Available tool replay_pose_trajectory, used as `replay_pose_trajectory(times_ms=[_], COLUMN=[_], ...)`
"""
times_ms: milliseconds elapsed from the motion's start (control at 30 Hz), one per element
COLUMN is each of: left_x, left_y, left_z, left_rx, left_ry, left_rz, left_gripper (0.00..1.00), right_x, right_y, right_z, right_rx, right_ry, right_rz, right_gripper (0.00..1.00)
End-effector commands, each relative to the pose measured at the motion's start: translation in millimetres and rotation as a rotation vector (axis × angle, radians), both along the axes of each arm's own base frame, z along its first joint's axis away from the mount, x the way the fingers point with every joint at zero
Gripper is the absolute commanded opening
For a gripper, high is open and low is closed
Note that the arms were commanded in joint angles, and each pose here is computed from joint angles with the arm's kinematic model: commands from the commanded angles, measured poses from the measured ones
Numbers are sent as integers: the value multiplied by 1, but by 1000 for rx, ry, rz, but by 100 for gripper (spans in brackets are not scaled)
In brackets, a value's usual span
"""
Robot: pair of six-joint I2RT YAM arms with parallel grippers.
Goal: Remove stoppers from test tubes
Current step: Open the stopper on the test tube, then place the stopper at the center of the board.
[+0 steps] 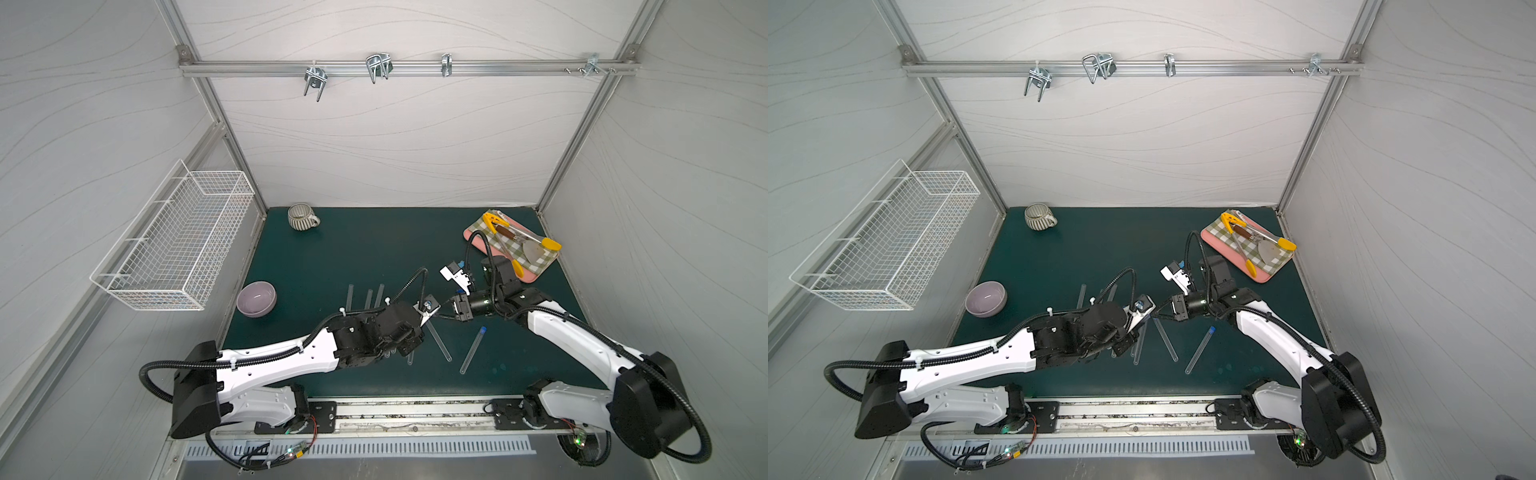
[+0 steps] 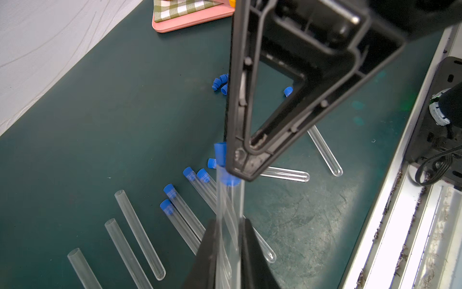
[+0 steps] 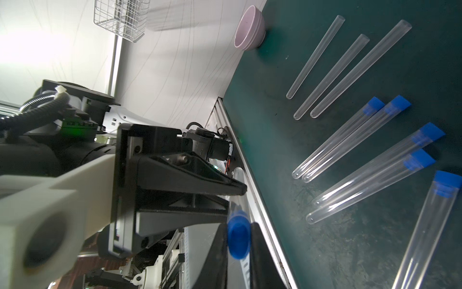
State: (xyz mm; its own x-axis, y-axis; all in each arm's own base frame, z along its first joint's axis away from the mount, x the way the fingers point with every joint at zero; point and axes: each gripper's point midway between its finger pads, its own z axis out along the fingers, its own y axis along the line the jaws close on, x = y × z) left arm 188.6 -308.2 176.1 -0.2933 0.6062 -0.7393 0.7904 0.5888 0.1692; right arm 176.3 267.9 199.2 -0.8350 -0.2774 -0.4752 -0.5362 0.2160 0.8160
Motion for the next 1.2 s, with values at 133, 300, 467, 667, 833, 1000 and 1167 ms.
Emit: replay_pose_trajectory(times_ms=[133, 300, 467, 667, 833, 1000, 1167], left_x=[1, 1, 3, 4, 4, 4, 9], left_y=[22, 23, 23, 23, 24, 25, 26], left_z=[-22, -24, -26, -31, -30, -23, -18], left_rx=[165, 172, 184, 212, 206, 149, 51], left_ry=[15, 16, 12, 13, 11, 12, 65], left_rz=[28, 34, 38, 38, 47, 73, 124], left_gripper=[0, 0, 0, 0, 0, 0, 0], right_x=[14, 21, 27, 30, 30, 49, 83], right_y=[-10, -16, -23, -30, -33, -50, -86], right_z=[14, 24, 13, 5, 4, -16, -41], right_rx=[0, 80, -15, -94, -110, -165, -257], right_ry=[-83, -45, -77, -123, -135, -105, -60], right_rz=[-52, -70, -108, -139, -148, -232, -367], right_gripper=[0, 0, 0, 0, 0, 0, 0])
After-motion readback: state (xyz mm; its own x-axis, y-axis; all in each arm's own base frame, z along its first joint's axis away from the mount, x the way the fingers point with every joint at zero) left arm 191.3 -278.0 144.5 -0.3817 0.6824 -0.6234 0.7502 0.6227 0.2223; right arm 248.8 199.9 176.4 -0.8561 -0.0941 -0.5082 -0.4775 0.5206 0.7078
